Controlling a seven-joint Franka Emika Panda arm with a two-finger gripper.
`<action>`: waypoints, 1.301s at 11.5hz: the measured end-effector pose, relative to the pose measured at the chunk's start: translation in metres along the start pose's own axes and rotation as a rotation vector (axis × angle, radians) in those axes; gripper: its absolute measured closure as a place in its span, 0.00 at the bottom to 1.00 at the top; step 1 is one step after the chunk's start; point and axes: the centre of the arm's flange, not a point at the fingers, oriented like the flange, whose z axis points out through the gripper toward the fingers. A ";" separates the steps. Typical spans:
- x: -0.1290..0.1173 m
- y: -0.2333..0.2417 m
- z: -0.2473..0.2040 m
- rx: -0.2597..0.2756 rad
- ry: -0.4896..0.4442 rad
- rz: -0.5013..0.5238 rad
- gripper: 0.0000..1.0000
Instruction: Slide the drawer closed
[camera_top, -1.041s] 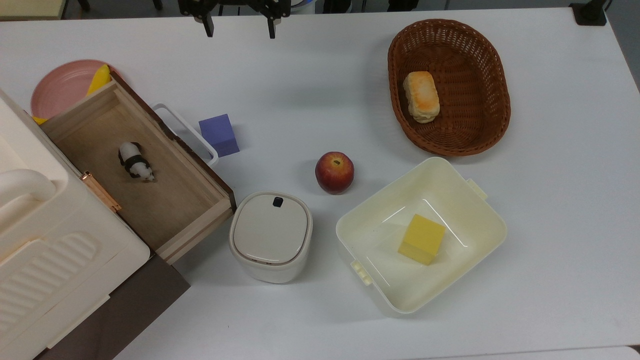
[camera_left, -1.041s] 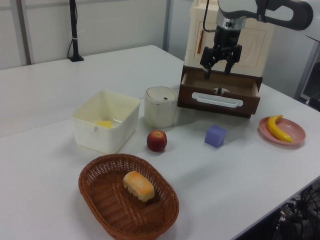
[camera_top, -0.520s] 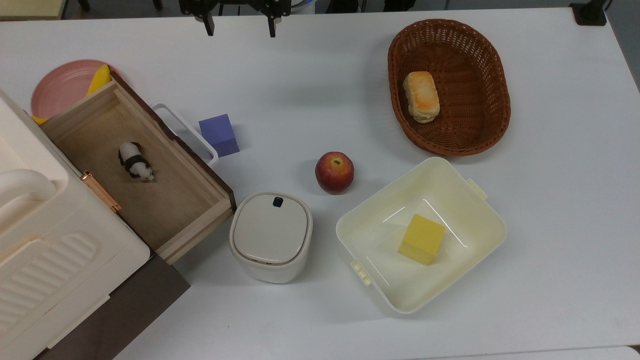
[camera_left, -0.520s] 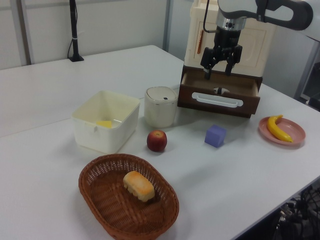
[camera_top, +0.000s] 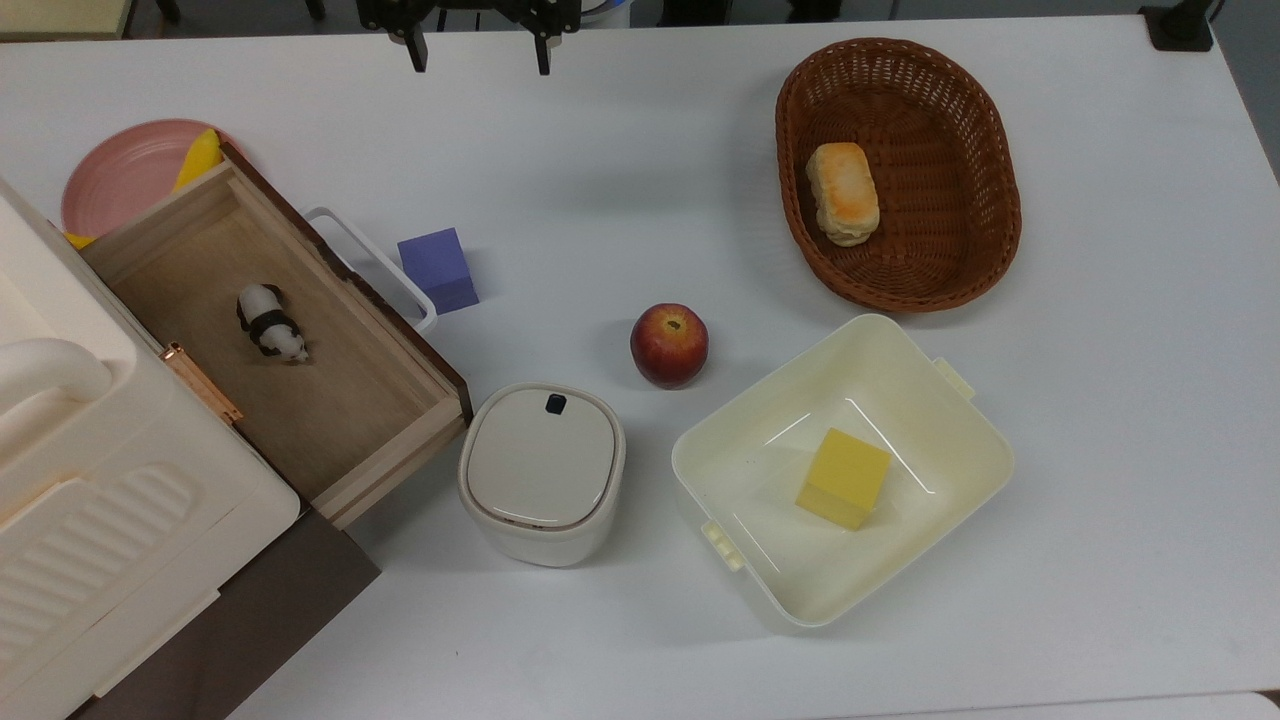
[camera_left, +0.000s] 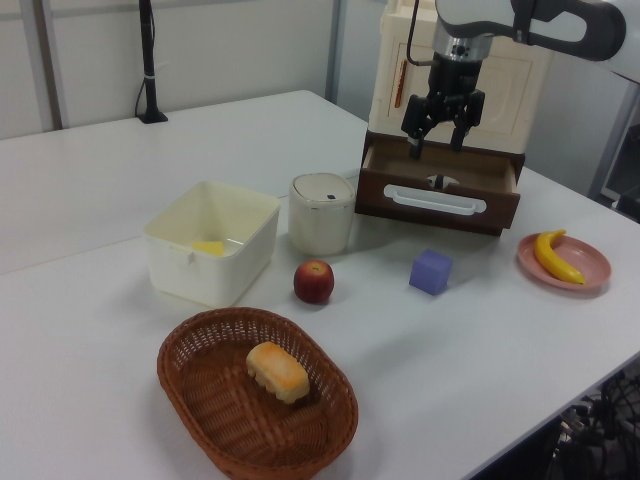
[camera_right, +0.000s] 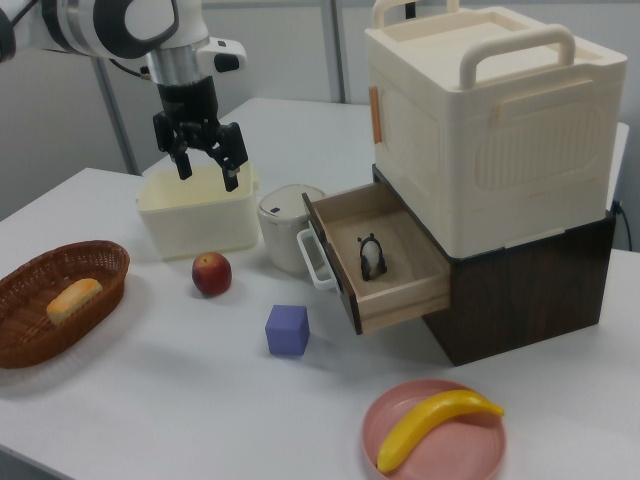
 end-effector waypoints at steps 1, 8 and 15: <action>0.000 0.003 0.000 0.000 -0.001 0.005 0.00; -0.010 -0.021 0.056 0.052 -0.127 0.062 0.99; 0.019 -0.014 0.135 0.088 -0.065 0.508 0.99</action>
